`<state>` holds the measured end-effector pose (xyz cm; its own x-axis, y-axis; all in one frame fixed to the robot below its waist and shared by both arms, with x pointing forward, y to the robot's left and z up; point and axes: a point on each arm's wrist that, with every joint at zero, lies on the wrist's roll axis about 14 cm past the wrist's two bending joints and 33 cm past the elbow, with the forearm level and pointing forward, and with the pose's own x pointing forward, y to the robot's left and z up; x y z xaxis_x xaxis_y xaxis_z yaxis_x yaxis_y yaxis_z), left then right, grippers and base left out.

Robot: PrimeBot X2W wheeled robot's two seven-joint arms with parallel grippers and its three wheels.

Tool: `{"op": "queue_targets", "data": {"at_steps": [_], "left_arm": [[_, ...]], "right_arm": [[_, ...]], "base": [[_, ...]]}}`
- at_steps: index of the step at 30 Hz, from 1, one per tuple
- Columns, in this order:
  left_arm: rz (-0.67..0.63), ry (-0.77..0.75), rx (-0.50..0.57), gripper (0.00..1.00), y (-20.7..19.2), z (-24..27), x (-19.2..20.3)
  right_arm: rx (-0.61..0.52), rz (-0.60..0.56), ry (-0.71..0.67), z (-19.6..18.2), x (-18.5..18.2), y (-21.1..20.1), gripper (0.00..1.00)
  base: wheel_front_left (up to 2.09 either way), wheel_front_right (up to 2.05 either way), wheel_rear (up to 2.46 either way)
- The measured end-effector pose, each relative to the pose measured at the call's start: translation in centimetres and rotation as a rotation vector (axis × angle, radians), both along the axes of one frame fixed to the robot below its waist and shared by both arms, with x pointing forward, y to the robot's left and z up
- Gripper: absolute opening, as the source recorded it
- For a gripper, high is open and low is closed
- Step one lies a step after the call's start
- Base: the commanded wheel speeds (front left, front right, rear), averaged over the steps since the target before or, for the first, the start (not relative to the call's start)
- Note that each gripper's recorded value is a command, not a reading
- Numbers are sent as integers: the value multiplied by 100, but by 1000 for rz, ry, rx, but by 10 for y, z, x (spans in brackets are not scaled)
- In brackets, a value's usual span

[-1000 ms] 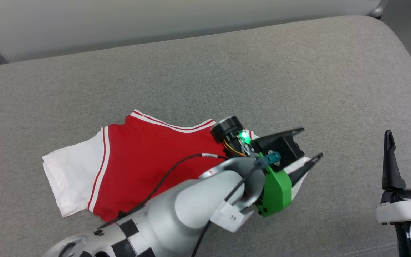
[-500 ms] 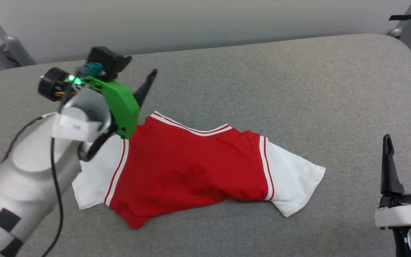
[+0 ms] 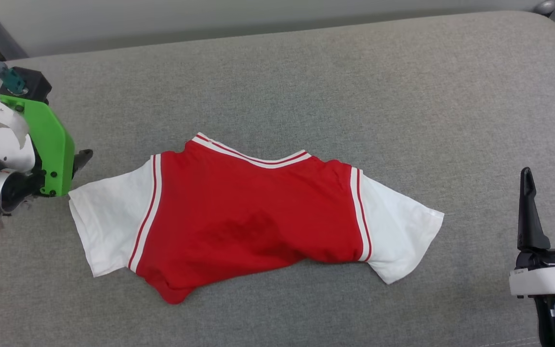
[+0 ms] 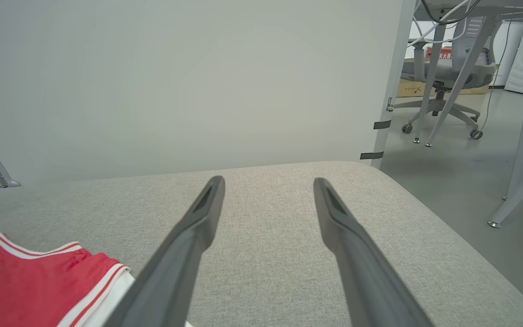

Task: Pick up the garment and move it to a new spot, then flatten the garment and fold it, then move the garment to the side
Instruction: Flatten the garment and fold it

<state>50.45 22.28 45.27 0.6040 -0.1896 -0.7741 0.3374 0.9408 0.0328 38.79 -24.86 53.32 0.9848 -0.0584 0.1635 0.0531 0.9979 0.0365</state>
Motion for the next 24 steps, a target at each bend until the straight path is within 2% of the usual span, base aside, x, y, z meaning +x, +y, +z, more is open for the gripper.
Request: {"op": "queue_targets", "data": {"at_steps": [6, 7, 9, 18, 19, 20, 24], "left_arm": [[59, 145, 26, 100, 15, -43, -12], [68, 229, 50, 100, 19, -68, -26], [68, 272, 68, 100, 22, -80, -33], [85, 305, 91, 100, 26, -98, -40], [90, 296, 83, 45, 25, -98, -39], [94, 280, 76, 0, 25, -98, -39], [93, 207, 52, 0, 19, -93, -36]], "right_arm": [[-18, -10, 27, -9, 7, -7, 100], [-29, -16, 45, -14, 9, -10, 100], [-34, -17, 53, -17, 10, -12, 100], [-37, -15, 58, -19, 14, -13, 100], [-37, -15, 57, -18, 14, -13, 100], [-39, -14, 54, -17, 13, -13, 100], [-56, 3, 36, -9, 13, -12, 100]], "base": [[0, 0, 0], [0, 0, 0], [0, 0, 0], [0, 0, 0], [0, 0, 0], [0, 0, 0], [0, 0, 0]]}}
